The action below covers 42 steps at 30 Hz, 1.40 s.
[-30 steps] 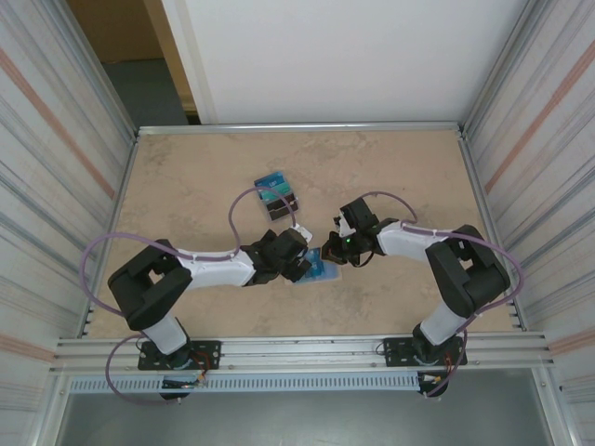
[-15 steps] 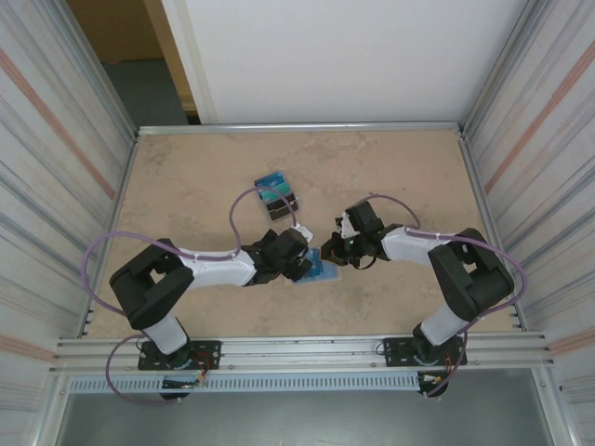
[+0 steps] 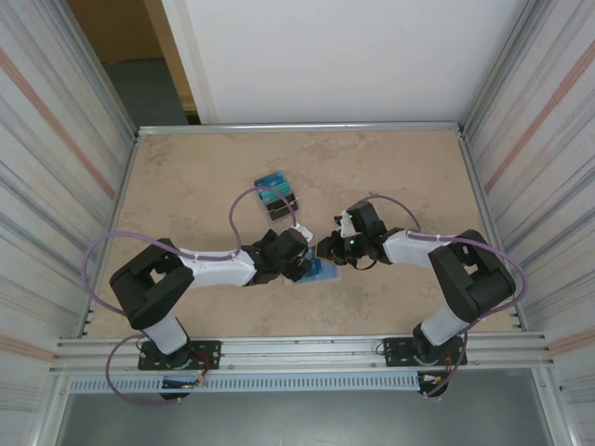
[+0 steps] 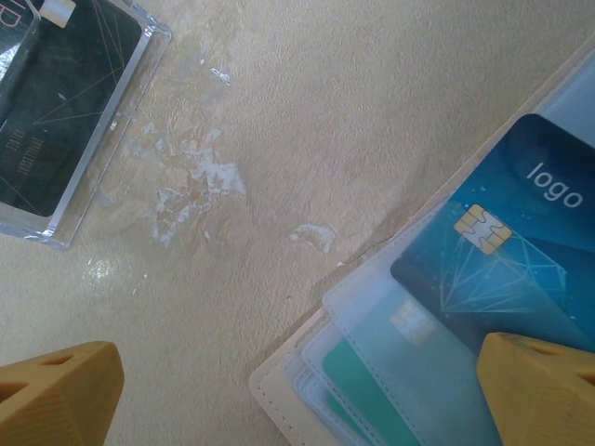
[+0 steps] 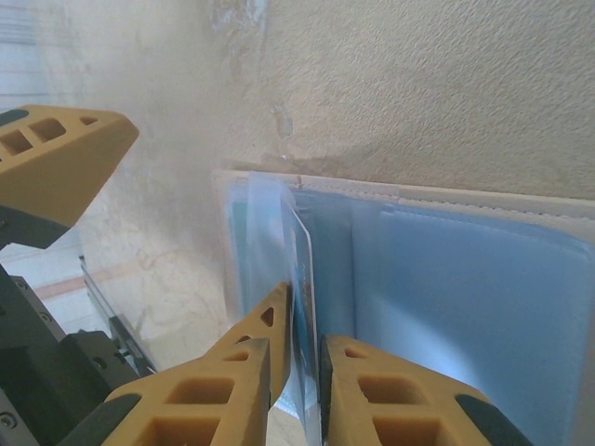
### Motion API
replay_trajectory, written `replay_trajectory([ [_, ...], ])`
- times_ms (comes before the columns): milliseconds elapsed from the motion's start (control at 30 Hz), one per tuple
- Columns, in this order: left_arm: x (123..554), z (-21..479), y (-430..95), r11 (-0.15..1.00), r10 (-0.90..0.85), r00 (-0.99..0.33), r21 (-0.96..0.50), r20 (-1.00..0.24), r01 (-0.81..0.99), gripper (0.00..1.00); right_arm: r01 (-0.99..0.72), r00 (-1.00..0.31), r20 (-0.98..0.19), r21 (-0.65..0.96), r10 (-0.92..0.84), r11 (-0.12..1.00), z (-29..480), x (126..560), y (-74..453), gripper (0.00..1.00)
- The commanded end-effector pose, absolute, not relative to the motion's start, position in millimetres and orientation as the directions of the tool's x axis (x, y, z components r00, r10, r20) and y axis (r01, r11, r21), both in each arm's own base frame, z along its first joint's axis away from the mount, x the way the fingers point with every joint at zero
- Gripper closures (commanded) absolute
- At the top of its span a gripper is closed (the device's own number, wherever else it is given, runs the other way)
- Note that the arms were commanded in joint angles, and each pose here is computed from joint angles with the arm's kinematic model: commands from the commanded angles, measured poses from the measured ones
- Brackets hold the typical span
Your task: Take the credit cards out of the card holder
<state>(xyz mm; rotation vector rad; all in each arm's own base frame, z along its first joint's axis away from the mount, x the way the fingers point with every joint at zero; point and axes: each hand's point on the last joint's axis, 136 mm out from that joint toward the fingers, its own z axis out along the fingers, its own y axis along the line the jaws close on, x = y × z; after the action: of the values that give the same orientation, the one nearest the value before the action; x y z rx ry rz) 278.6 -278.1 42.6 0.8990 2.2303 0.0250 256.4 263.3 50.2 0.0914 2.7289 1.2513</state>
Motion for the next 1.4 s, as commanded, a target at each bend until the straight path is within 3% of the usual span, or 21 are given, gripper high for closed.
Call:
replay_trajectory([
  [0, 272, 27, -271, 0.746, 0.637, -0.524, 0.282, -0.566, 0.603, 0.01, 0.009, -0.992, -0.073, 0.771, 0.101, 0.637, 45, 252, 268, 0.80],
  [300, 272, 30, -268, 0.752, 0.632, -0.526, 0.285, -0.569, 0.595, 0.01, 0.023, -0.990, -0.078, 0.724, 0.114, 0.690, 36, 254, 260, 0.97],
  [633, 276, 51, -265, 0.755, 0.627, -0.498, 0.309, -0.599, 0.579, 0.01, 0.007, -0.981, -0.150, 0.589, 0.119, 0.808, 46, 256, 226, 1.00],
  [933, 283, 102, -262, 0.759, 0.606, -0.422, 0.332, -0.675, 0.560, 0.01, -0.103, -0.950, -0.303, 0.530, 0.074, 0.842, 84, 263, 213, 1.00],
  [1200, 287, 161, -248, 0.808, 0.425, -0.411, 0.133, -0.807, 0.574, 0.01, -0.306, -0.880, -0.474, 0.519, -0.029, 0.798, 134, 260, 227, 1.00],
  [1367, 278, 198, -247, 0.751, 0.343, -0.363, 0.021, -0.867, 0.660, 0.01, -0.458, -0.812, -0.570, 0.488, -0.126, 0.743, 165, 254, 242, 1.00],
])
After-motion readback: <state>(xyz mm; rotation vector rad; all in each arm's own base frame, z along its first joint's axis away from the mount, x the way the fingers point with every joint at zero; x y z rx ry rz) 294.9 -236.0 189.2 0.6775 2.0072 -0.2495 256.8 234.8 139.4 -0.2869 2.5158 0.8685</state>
